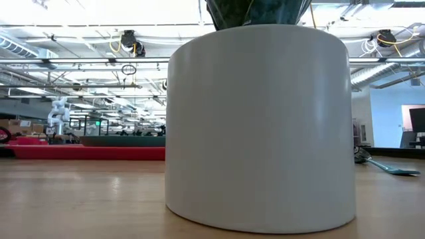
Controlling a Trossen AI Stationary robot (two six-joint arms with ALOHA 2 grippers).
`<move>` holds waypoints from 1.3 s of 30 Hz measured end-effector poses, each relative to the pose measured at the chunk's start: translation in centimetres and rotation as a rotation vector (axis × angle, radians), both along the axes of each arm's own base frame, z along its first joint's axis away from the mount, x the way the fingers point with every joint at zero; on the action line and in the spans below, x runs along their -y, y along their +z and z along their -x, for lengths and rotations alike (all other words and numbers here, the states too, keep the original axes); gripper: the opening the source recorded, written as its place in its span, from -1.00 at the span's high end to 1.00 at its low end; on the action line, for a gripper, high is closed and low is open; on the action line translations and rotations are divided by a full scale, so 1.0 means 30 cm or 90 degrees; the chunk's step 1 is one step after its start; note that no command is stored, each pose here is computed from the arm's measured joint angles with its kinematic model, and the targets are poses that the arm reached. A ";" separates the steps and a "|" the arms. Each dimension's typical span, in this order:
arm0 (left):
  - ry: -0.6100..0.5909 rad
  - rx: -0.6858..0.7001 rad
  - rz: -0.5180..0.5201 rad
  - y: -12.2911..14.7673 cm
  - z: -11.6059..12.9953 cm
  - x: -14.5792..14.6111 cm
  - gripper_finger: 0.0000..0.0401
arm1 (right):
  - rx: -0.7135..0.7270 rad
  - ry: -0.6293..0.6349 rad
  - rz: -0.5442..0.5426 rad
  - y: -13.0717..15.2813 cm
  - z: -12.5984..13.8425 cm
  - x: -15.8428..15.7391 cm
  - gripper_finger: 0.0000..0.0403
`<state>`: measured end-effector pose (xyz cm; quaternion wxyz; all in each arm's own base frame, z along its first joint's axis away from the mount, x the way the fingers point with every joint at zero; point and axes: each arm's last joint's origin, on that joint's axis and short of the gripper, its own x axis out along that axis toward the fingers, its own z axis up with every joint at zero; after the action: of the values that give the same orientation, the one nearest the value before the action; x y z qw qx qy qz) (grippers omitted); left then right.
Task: Pick and place plate/cup/fork/spoon on tray
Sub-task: Put the green cup on the orange tray to the right of the green plate
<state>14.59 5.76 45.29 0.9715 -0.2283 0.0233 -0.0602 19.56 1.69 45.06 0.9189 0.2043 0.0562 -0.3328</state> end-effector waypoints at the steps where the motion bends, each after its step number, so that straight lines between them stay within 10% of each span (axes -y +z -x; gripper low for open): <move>1: 0.017 -0.023 -0.008 0.007 0.016 0.008 0.19 | -0.015 0.004 -0.009 0.015 -0.009 0.010 0.54; 9: 0.168 -0.125 -0.092 0.152 0.125 0.065 0.19 | -0.180 0.023 -0.080 0.044 -0.067 0.109 0.54; 16: 0.237 -0.268 -0.098 0.140 0.101 0.055 0.19 | -0.423 -0.051 -0.279 -0.066 0.010 0.215 0.54; 25: 0.273 -0.327 -0.067 0.105 0.002 0.014 0.19 | -0.378 -0.216 -0.369 -0.074 0.083 0.348 0.54; 39: 0.295 -0.283 0.000 0.118 -0.031 0.001 0.19 | -0.499 -0.163 -0.530 -0.390 0.112 0.530 0.54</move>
<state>15.52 5.71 48.84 0.9304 -0.2350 0.1824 0.2140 16.18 -14.20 33.37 0.6243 0.4152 0.4929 -0.4415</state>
